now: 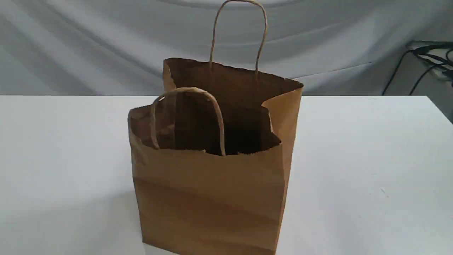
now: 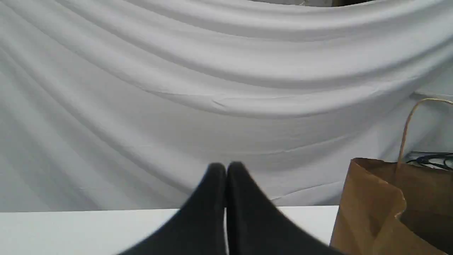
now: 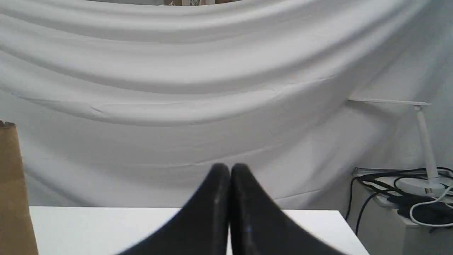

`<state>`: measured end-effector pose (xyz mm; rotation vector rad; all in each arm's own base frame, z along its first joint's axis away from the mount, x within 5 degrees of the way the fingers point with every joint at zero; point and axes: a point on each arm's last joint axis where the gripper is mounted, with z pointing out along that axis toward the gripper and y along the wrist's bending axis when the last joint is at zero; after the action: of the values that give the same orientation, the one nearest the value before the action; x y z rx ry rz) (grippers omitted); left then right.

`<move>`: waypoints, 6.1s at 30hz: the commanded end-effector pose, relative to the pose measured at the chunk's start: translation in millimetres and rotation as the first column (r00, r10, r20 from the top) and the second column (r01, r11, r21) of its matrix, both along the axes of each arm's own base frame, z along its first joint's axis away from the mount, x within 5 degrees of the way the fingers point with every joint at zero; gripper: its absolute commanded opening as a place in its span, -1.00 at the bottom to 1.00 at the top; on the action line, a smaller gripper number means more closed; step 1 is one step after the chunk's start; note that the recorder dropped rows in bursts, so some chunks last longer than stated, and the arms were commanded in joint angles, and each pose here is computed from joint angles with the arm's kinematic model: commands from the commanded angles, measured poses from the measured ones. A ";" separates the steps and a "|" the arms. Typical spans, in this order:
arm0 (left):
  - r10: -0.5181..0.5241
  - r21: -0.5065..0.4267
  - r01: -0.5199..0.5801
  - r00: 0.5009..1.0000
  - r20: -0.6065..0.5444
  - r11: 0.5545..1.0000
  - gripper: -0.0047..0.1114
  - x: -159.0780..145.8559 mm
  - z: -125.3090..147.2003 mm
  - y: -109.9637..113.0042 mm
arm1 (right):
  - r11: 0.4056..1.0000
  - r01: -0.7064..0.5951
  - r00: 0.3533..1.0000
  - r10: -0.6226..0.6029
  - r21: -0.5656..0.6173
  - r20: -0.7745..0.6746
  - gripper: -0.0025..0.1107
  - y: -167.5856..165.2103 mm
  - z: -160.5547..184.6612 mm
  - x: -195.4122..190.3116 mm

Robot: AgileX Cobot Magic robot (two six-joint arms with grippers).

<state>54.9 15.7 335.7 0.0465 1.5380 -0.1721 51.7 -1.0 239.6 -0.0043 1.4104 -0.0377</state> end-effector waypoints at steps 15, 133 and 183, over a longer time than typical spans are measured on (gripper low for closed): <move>0.001 0.001 -0.001 1.000 0.004 1.000 -0.92 -0.2 -1.3 0.2 | 0.997 0.019 0.999 -0.022 0.070 0.036 -0.96 -2.9 2.4 -1.2; 0.153 0.104 -0.161 0.985 0.084 0.981 -0.92 -4.0 -98.5 -14.6 | 0.995 -0.002 0.992 0.014 0.095 -0.127 -0.96 -0.2 -31.6 4.7; 0.138 0.037 -0.137 0.990 -0.022 0.990 -0.92 1.6 -129.7 -15.8 | 0.995 -0.002 0.992 0.014 0.099 -0.127 -0.96 -0.2 -31.6 4.7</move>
<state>56.6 -0.1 207.1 -0.0206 1.5618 -0.0223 56.8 -1.1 209.0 0.0646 1.5404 0.0357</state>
